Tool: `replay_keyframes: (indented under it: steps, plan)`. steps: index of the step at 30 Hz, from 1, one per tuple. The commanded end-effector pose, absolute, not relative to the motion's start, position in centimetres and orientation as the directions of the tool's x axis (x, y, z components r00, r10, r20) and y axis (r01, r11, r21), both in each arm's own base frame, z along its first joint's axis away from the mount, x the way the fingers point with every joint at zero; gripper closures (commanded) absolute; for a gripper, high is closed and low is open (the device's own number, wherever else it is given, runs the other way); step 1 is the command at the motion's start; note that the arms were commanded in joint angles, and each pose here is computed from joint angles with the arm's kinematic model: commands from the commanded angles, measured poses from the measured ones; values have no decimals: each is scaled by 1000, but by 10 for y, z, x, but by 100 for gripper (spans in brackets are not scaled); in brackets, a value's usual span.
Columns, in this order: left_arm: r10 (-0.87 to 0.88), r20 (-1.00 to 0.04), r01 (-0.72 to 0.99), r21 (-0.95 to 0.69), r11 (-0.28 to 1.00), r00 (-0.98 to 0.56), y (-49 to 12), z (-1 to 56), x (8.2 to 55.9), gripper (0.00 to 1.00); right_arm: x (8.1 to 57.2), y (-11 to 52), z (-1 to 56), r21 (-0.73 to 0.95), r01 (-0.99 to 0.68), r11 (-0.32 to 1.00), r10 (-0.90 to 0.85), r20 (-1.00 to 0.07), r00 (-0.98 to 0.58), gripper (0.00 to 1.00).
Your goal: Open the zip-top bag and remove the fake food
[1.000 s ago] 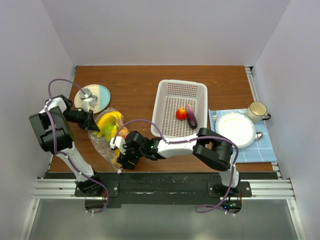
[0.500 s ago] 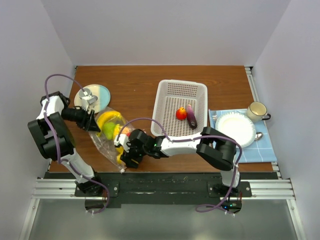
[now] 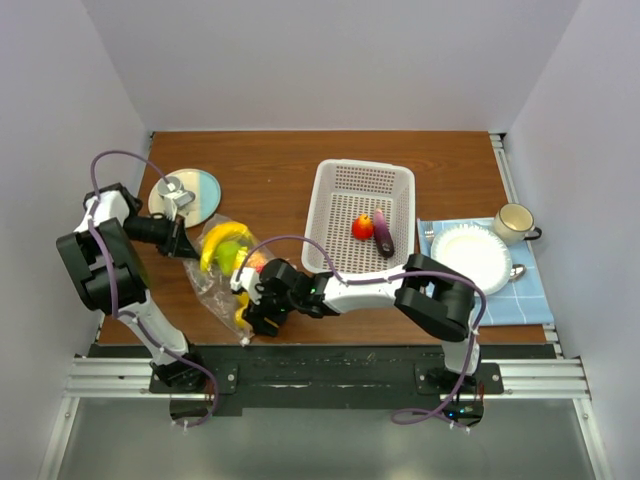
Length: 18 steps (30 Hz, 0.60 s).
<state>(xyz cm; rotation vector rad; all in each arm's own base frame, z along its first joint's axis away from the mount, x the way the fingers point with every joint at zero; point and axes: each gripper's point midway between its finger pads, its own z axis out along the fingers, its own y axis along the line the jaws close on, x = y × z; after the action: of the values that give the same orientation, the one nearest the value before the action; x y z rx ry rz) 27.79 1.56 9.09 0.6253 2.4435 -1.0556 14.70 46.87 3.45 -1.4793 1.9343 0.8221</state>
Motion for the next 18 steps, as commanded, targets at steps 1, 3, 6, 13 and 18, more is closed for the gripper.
replay_keyframes:
  steps: [1, 3, 6, 13, 18]
  plan:
    - [251, -572, 580, -515, 632, -781, 20, 113, 288, 100, 151, 432, 26, 90, -956, 277, -694, -670, -264, 50]
    - [284, -562, 581, -466, 667, -777, 29, 114, 288, 100, 158, 421, 48, 68, -949, 307, -675, -687, -268, 51]
    - [334, -559, 580, -347, 737, -759, 47, 118, 292, 100, 178, 397, 81, 33, -925, 379, -633, -719, -285, 52]
    - [418, -559, 620, -236, 748, -717, 47, 145, 290, 100, 244, 340, 150, -56, -795, 604, -494, -809, -319, 52]
    - [464, -610, 701, -225, 677, -643, 6, 178, 287, 100, 315, 295, 175, -124, -535, 836, -363, -856, -368, 58]
